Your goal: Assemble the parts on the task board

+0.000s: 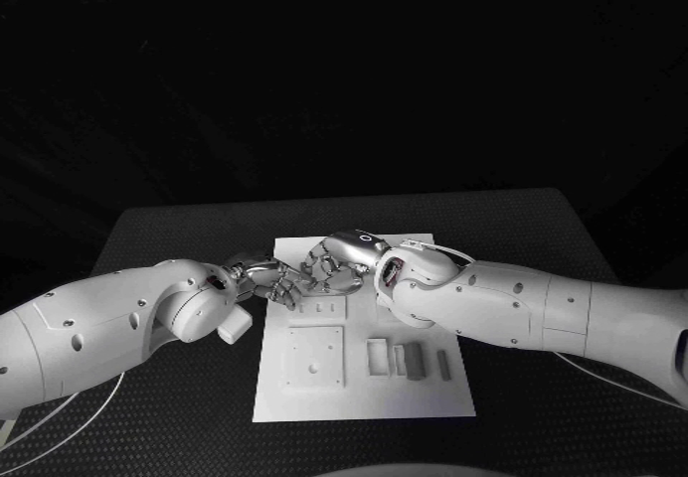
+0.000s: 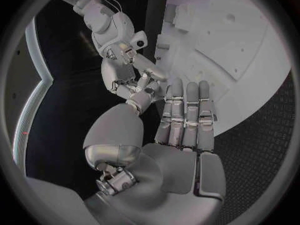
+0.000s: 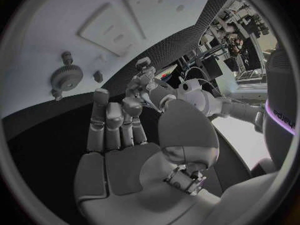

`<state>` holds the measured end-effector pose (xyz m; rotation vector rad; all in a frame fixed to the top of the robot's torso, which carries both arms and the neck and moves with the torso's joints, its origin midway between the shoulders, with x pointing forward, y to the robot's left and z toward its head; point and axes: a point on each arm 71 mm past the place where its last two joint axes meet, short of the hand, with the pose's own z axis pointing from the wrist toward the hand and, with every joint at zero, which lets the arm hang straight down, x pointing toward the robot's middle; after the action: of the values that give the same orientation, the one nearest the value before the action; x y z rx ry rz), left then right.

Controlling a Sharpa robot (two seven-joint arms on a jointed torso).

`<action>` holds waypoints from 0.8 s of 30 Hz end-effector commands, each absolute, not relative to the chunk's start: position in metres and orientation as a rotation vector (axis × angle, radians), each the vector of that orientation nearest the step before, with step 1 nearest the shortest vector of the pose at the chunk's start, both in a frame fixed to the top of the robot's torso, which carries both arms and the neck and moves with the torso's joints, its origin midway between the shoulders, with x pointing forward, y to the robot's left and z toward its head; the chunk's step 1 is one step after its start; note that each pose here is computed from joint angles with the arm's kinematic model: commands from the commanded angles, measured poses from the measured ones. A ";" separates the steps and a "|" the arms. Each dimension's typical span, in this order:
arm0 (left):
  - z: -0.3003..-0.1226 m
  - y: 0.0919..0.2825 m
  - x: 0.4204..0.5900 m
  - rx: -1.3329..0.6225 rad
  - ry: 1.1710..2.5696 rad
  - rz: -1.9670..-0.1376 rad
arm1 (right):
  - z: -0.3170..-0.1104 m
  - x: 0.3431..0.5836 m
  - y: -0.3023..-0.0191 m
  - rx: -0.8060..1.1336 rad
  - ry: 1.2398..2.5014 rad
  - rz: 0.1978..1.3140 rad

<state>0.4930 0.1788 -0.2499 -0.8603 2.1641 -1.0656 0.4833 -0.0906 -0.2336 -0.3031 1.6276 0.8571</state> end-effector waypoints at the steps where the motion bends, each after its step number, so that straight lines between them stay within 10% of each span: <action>1: -0.248 0.176 0.493 -0.850 2.155 -1.076 | -0.234 0.482 -0.089 -0.313 1.632 0.865; 24: -0.249 0.179 0.497 -0.883 2.133 -1.033 | -0.232 0.493 -0.116 -0.240 1.612 0.799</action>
<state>0.4960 0.1807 -0.2499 -0.8790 2.1384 -1.0417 0.4916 -0.1133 -0.2355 -0.2675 1.6353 0.7983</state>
